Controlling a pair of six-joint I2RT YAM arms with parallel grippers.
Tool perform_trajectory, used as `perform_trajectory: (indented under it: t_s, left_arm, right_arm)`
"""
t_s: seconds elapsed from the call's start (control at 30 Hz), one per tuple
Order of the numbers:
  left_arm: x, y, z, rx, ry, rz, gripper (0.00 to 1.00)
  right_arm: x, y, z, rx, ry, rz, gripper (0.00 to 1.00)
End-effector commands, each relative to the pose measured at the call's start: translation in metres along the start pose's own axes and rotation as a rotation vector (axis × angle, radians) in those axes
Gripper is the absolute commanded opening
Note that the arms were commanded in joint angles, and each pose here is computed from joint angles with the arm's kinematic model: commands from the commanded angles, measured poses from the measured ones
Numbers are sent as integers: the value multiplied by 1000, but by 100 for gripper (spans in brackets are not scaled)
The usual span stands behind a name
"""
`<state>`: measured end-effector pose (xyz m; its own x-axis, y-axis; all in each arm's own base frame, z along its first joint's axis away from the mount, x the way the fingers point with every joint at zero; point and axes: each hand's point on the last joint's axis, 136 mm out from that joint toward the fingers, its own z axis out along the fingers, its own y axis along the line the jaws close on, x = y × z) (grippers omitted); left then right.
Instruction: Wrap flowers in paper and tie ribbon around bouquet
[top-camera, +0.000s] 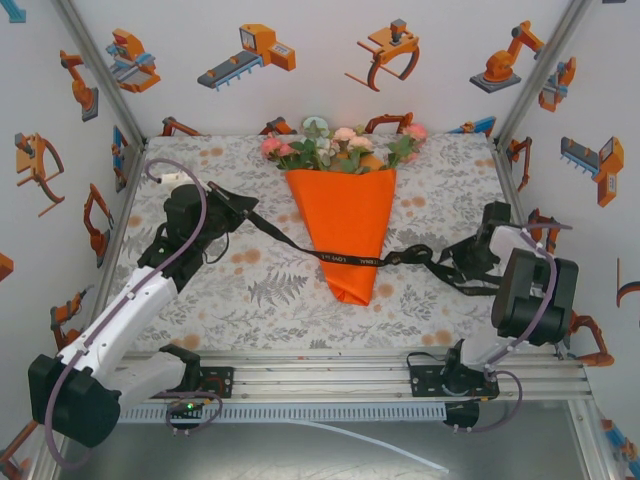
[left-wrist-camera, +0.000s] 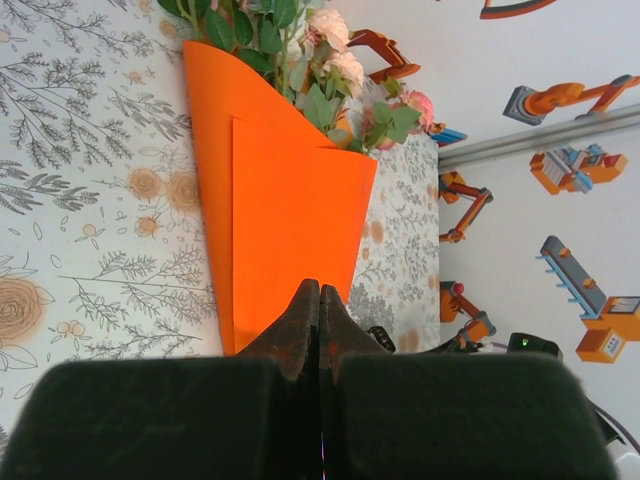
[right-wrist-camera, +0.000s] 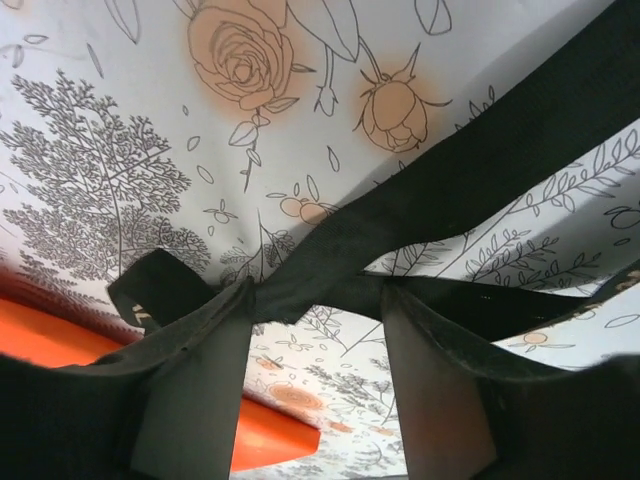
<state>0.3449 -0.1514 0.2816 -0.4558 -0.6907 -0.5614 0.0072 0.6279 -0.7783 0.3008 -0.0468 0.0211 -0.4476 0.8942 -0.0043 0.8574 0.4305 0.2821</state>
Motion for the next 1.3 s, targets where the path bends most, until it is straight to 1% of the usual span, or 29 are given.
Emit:
perform_trajectory:
  t_s: [0.0, 0.03, 0.07, 0.13, 0.17, 0.3, 0.43, 0.53, 0.6, 0.67, 0.7, 0.77, 0.83, 0.87, 0.9, 1.0, 1.07, 1.13, 1.2, 1.23, 1.27]
  left_arm:
    - [-1, 1, -2, 1, 0, -9, 0]
    - [-3, 0, -2, 2, -6, -11, 0]
    - [-6, 0, -3, 1, -13, -9, 0]
    - [-20, -2, -10, -8, -37, -1, 0]
    - [-27, -3, -14, -11, -56, 4, 0]
    - [-75, -8, -45, -46, -173, 52, 0]
    - [-121, 2, -89, -186, -316, 84, 0]
    - [-144, 8, -118, -272, -393, 92, 0]
    - [-152, 7, -128, -277, -420, 98, 0]
    - [-152, 9, -130, -287, -413, 98, 0]
    - [-152, 11, -132, -299, -410, 98, 0]
    - [-152, 17, -135, -335, -411, 108, 0]
    - [-155, 22, -143, -369, -429, 125, 0]
    - [-157, 23, -146, -379, -438, 132, 0]
    - [-159, 24, -149, -391, -444, 137, 0]
    - [-165, 25, -156, -422, -451, 159, 1]
    - [-171, 27, -163, -468, -453, 195, 1]
    - [-180, 34, -173, -551, -464, 246, 1]
    - [-188, 41, -179, -617, -475, 284, 1]
    - [-191, 45, -181, -641, -478, 289, 1]
    - [-192, 50, -181, -655, -476, 287, 1]
  right_arm:
    - [4, -13, 14, 51, 1, 25, 23]
    - [2, -8, 15, 22, -4, 17, 9]
    - [1, -4, 13, -1, -8, 11, 0]
    - [-7, 11, -3, -52, -46, -16, 0]
    - [-13, 18, -17, -76, -83, -31, 0]
    - [-46, 37, -99, -137, -330, -84, 0]
    - [-66, 40, -182, -176, -564, -94, 0]
    - [-71, 40, -223, -201, -675, -100, 0]
    - [-70, 45, -235, -228, -703, -134, 0]
    - [-61, 66, -227, -318, -652, -249, 0]
    - [-51, 81, -221, -389, -602, -321, 1]
    - [-23, 108, -209, -514, -495, -497, 18]
    - [13, 128, -195, -583, -399, -688, 42]
    - [31, 135, -186, -587, -360, -783, 56]
    - [51, 140, -175, -568, -325, -887, 59]
    - [98, 141, -129, -494, -224, -1134, 61]
    - [114, 133, -106, -410, -176, -1270, 60]
    - [130, 125, -89, -349, -142, -1451, 58]
    - [144, 117, -77, -296, -134, -1667, 58]
    - [146, 114, -72, -261, -147, -1746, 60]
    - [147, 114, -69, -247, -154, -1787, 61]
